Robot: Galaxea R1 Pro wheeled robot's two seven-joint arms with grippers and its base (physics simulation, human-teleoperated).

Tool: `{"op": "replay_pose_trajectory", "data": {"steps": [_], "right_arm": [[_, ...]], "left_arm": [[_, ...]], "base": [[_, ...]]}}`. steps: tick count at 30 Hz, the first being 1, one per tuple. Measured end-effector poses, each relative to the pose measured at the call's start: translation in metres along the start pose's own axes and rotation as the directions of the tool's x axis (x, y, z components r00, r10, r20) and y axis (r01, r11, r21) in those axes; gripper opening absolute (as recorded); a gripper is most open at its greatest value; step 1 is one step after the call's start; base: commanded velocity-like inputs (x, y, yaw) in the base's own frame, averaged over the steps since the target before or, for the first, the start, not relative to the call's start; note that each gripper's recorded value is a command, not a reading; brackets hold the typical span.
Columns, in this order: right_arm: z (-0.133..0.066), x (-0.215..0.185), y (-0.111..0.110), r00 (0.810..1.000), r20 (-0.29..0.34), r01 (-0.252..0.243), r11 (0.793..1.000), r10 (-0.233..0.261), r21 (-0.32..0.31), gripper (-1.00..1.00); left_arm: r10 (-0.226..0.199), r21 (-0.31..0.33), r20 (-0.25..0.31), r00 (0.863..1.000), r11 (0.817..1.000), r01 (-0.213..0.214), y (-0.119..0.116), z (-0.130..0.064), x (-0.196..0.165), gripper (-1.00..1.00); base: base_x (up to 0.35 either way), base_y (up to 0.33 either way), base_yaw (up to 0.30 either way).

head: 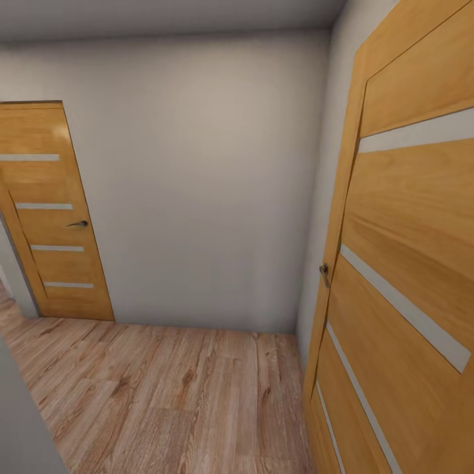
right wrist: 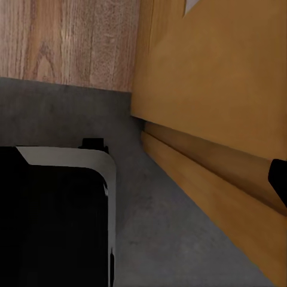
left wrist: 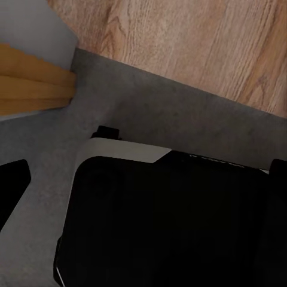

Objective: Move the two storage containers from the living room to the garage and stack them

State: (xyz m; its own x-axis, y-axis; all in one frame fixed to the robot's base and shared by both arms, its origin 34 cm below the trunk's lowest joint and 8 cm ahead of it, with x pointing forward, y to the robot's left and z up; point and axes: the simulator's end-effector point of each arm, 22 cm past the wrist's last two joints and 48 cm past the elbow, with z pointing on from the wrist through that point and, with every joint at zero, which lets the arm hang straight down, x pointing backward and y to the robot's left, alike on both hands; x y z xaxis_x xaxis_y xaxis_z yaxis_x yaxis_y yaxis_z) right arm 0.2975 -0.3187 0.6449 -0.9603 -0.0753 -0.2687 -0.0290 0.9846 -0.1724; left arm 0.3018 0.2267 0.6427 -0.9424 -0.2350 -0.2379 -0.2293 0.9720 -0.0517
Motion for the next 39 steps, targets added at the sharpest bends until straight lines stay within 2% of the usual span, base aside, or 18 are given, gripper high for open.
{"op": "replay_pose_trajectory", "data": {"steps": [10, 39], "right_arm": [[-0.0002, 0.0, 0.0, 1.0, 0.001, 0.0, 1.0, 0.0, 0.001, 1.0], [-0.0002, 0.0001, 0.0, 1.0, 0.001, 0.0, 1.0, 0.0, 0.001, 1.0]], "left_arm": [[-0.002, 0.001, 0.0, 1.0, 1.0, 0.002, -0.0005, -0.0002, 0.0002, 1.0], [-0.002, -0.001, 0.001, 1.0, 1.0, 0.002, 0.0008, -0.0002, -0.0001, 1.0]], "base": [[0.046, 0.0, 0.0], [0.296, 0.0, 0.0]]}}
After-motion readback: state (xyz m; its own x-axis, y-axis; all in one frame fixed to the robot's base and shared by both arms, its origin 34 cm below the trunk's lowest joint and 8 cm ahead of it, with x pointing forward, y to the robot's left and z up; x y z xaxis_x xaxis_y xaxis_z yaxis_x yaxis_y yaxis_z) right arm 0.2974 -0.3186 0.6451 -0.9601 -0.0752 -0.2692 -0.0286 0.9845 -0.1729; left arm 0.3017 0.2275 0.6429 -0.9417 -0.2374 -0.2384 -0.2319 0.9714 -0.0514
